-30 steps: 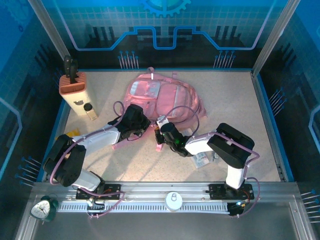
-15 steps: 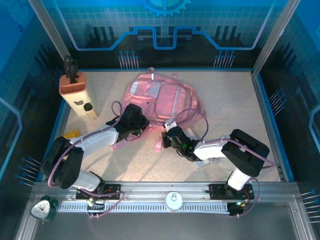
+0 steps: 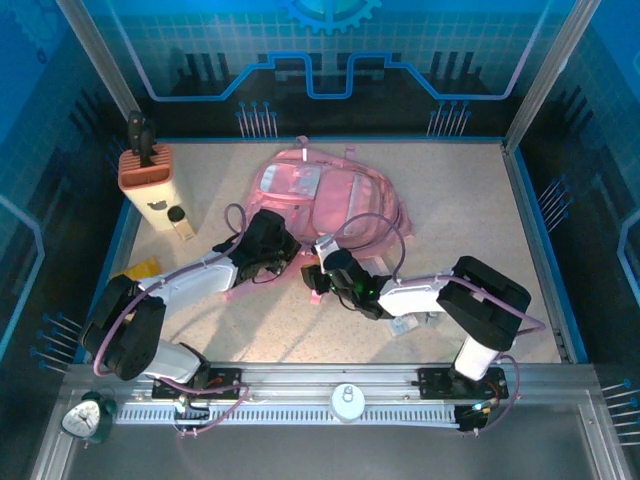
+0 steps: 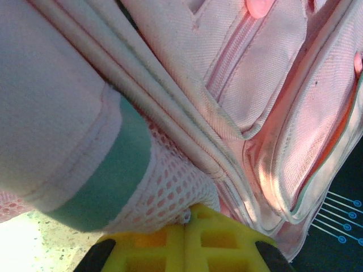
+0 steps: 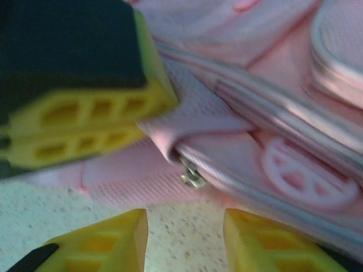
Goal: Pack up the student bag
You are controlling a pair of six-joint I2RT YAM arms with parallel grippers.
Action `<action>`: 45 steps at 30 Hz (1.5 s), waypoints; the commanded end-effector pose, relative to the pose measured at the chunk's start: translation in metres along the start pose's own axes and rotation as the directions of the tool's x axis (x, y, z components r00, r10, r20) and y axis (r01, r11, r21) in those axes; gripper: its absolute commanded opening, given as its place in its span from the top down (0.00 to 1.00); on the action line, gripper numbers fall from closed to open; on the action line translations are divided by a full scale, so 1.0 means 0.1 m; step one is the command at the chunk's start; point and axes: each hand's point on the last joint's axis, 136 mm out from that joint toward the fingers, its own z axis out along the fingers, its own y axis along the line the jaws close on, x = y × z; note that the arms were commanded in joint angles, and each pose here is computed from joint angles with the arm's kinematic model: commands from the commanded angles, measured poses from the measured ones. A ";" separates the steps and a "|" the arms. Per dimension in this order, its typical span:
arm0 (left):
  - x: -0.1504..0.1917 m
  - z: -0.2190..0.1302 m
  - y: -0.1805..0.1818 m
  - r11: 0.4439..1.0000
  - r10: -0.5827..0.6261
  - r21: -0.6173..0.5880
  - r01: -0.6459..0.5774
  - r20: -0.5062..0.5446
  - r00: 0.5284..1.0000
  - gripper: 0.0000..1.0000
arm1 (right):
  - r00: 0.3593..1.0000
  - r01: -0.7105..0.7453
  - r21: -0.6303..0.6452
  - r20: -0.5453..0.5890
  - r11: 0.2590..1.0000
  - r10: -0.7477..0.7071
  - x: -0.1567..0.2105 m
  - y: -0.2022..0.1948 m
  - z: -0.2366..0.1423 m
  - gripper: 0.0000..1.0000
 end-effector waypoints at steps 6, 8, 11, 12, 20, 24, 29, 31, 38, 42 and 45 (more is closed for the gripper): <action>0.21 -0.11 -0.27 0.994 0.040 0.099 -0.034 -0.055 0.998 1.00 | 0.996 0.000 0.158 0.085 0.987 -0.013 -0.27 -0.17 0.14 0.52; 0.20 -0.12 -0.27 0.994 0.040 0.101 -0.034 -0.052 0.998 1.00 | 0.994 -0.003 0.167 0.109 0.986 -0.016 -0.31 -0.18 0.12 0.60; 0.20 -0.12 -0.26 0.994 0.048 0.096 -0.043 -0.045 0.998 1.00 | 0.993 -0.009 0.187 0.118 0.982 -0.013 -0.33 -0.21 0.11 0.75; 0.19 -0.11 -0.24 0.995 0.047 0.091 -0.042 -0.044 0.998 1.00 | 0.993 -0.018 0.198 0.114 0.980 -0.005 -0.32 -0.23 0.10 0.80; 0.10 -0.12 -0.19 0.997 0.052 0.058 -0.052 0.006 0.999 1.00 | 0.995 0.019 0.240 0.095 0.971 -0.043 -0.11 -0.21 -0.07 1.00; 0.04 -0.14 -0.18 0.997 0.053 0.047 -0.054 0.035 0.998 1.00 | 0.999 -0.009 0.268 0.047 0.963 -0.004 0.07 -0.32 -0.17 1.00; -0.04 -0.17 -0.15 0.998 0.041 0.037 -0.043 0.050 0.998 1.00 | 1.000 -0.028 0.353 0.021 0.935 0.022 0.24 -0.57 -0.34 1.00; -0.07 -0.18 -0.13 0.999 0.039 0.035 -0.041 0.051 0.998 1.00 | 0.999 -0.037 0.367 0.021 0.929 0.031 0.26 -0.65 -0.41 1.00; -0.24 -0.22 -0.07 0.999 0.019 0.033 -0.021 0.060 0.998 1.00 | 0.994 -0.102 0.411 0.019 0.906 0.103 0.32 -0.89 -0.62 1.00; -0.55 -0.31 0.08 1.000 0.001 0.000 -0.001 0.116 0.993 1.00 | 0.989 -0.128 0.483 0.001 0.866 0.145 0.36 -1.16 -0.88 1.00; -0.84 -0.37 0.17 0.999 0.005 -0.038 0.002 0.184 0.983 1.00 | 0.978 -0.176 0.513 -0.004 0.840 0.207 0.39 -1.37 -1.07 1.00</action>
